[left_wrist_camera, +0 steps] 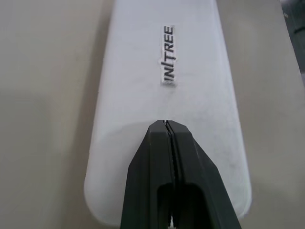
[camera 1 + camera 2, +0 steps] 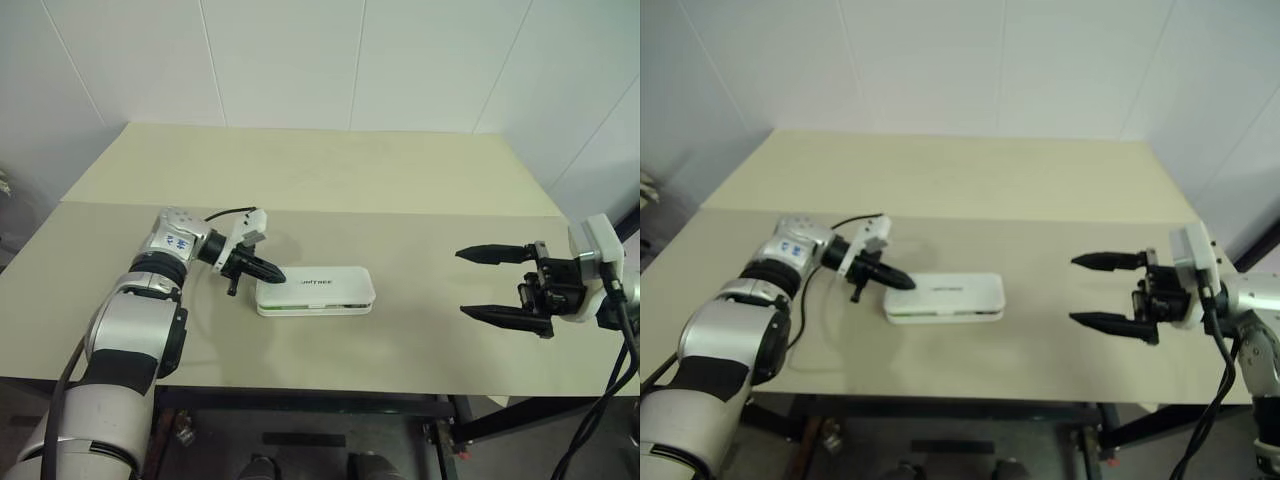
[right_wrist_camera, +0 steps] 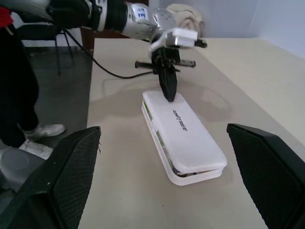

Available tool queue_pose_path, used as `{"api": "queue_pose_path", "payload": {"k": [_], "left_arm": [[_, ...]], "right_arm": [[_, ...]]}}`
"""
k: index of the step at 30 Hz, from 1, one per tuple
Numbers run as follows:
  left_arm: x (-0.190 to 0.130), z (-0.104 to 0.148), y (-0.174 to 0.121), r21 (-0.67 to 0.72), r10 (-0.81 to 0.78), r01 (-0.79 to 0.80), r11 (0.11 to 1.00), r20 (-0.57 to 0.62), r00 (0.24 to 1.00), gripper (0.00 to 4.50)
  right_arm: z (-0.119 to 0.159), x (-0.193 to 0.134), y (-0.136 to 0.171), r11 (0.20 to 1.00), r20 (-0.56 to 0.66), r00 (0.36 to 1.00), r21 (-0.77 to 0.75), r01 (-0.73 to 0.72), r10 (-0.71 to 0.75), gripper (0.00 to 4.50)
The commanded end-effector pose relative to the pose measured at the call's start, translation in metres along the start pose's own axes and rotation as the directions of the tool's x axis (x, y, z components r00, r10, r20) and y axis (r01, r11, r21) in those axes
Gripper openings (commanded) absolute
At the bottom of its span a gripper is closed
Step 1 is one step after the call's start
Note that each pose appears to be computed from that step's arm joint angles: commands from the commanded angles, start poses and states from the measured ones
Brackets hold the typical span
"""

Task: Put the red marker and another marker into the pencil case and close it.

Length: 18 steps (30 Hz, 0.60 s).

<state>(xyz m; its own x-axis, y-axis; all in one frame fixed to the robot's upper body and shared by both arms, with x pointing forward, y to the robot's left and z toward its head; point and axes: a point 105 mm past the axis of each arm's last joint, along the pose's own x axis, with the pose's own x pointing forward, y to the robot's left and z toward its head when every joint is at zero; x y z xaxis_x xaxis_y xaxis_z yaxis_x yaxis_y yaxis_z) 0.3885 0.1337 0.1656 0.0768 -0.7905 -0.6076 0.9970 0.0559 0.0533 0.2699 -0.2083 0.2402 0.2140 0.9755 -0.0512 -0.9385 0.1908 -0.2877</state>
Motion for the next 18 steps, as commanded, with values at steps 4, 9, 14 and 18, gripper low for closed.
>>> {"api": "queue_pose_path", "payload": {"k": [4,9,14,18], "left_arm": [[0.006,0.011,-0.002,0.172,-0.038,0.060,0.983,-0.124,0.991,0.03],[0.012,0.000,-0.001,0.281,-0.013,0.092,0.955,-0.270,0.963,0.03],[0.018,-0.001,-0.003,0.368,-0.019,0.154,0.917,-0.345,0.938,0.03],[0.022,0.010,0.004,0.427,0.045,0.100,0.899,-0.316,0.948,0.03]], "right_arm": [[0.007,-0.011,-0.018,1.000,-0.006,1.000,-0.030,0.004,-0.004,4.50],[0.004,-0.012,-0.024,0.998,-0.022,0.999,-0.052,0.027,-0.029,4.50],[-0.001,-0.009,-0.021,0.998,-0.031,0.999,-0.057,0.029,-0.031,4.50],[-0.002,-0.009,-0.019,0.997,-0.035,0.999,-0.062,0.039,-0.041,4.50]]}}
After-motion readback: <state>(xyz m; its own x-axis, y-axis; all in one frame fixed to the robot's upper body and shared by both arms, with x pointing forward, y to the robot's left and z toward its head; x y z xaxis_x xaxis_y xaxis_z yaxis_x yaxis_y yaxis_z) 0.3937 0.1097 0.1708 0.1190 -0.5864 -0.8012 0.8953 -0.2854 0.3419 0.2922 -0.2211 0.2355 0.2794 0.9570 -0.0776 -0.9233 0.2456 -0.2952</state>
